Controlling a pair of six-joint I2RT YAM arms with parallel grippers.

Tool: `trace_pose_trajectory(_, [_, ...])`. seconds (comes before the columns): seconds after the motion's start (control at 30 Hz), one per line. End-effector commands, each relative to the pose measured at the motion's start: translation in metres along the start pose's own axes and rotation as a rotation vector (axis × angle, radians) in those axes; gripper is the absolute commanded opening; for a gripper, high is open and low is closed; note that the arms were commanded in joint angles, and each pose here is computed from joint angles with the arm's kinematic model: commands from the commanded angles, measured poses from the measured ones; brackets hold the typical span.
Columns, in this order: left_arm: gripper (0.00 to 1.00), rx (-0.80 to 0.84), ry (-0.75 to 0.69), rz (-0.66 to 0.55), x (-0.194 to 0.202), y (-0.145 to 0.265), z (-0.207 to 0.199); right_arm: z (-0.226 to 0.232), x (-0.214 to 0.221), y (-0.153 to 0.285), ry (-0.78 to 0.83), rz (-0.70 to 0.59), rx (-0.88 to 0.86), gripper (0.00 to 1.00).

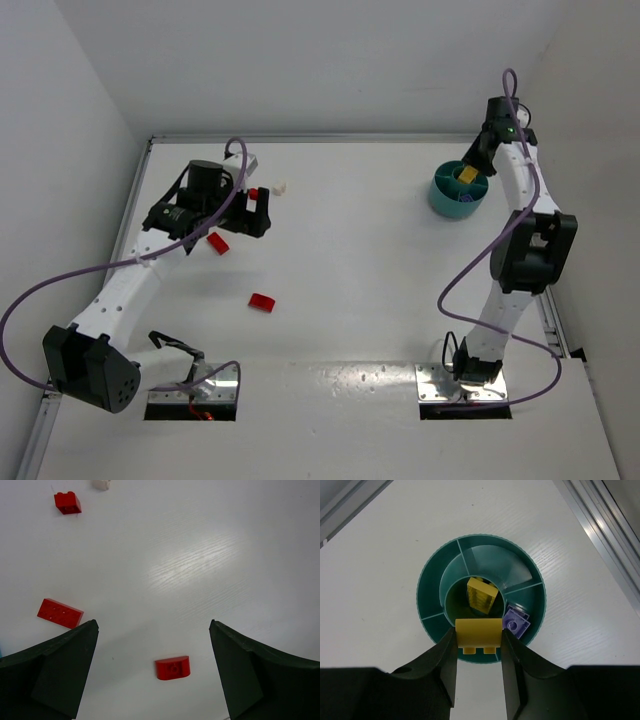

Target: Sort the legos into containers by color

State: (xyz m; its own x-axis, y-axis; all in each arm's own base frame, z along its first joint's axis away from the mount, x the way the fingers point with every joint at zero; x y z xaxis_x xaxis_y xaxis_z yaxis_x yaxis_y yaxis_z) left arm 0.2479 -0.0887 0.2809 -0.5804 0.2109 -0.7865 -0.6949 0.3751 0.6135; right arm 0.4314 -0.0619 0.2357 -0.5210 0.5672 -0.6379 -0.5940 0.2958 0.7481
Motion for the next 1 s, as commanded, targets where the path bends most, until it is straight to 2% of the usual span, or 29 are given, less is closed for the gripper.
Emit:
trace_pose_trajectory(0.0, [1.00, -0.015, 0.006, -0.038, -0.002, 0.004, 0.001, 0.008, -0.012, -0.002, -0.047, -0.048, -0.020, 0.00])
trace_pose_trajectory(0.4, [1.00, -0.015, 0.008, -0.020, 0.005, -0.001, 0.001, 0.017, -0.019, -0.015, -0.048, -0.090, -0.011, 0.00])
trace_pose_trajectory(0.47, [1.00, -0.015, 0.008, -0.020, 0.005, -0.001, 0.001, 0.017, -0.013, -0.021, -0.043, -0.062, -0.016, 0.11])
trace_pose_trajectory(0.53, [1.00, -0.015, 0.008, -0.020, 0.005, -0.001, 0.001, 0.019, -0.010, -0.022, -0.033, -0.043, -0.050, 0.31])
trace_pose_trajectory(0.57, [1.00, -0.015, 0.008, -0.020, 0.005, -0.001, 0.001, 0.019, -0.009, -0.022, -0.023, -0.036, -0.062, 0.51])
trace_pose_trajectory(0.6, [1.00, -0.015, 0.008, -0.020, 0.005, -0.001, 0.001, 0.020, -0.007, -0.018, -0.022, -0.017, -0.093, 0.59])
trace_pose_trajectory(0.67, [1.00, -0.025, -0.002, -0.019, 0.006, -0.001, 0.003, 0.021, -0.010, -0.013, 0.008, -0.024, -0.124, 0.69])
trace_pose_trajectory(0.8, [1.00, -0.011, -0.041, -0.006, 0.008, 0.000, 0.003, 0.030, -0.019, 0.013, 0.087, -0.022, -0.281, 0.69])
trace_pose_trajectory(0.93, [1.00, 0.060, -0.103, -0.003, 0.006, 0.008, 0.001, 0.034, -0.026, 0.037, 0.253, -0.032, -0.443, 0.69])
trace_pose_trajectory(0.97, [1.00, 0.072, -0.117, -0.004, 0.007, 0.011, 0.000, 0.035, -0.025, 0.049, 0.356, -0.021, -0.547, 0.69])
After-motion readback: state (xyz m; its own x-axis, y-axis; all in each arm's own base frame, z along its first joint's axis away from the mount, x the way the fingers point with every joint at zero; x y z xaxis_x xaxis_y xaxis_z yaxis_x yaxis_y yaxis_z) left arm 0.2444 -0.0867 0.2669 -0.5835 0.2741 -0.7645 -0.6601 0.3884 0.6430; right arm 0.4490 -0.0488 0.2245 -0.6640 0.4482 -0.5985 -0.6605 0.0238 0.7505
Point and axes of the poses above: each gripper's point midway between its finger pads, its own y axis back along the fingers, its own z axis along the line the jaws close on, x = y × z, the point moved 10 cm from there along y, back along the fingers, and after that the axes turned 4 degrees about -y, right-handed, at the moved point
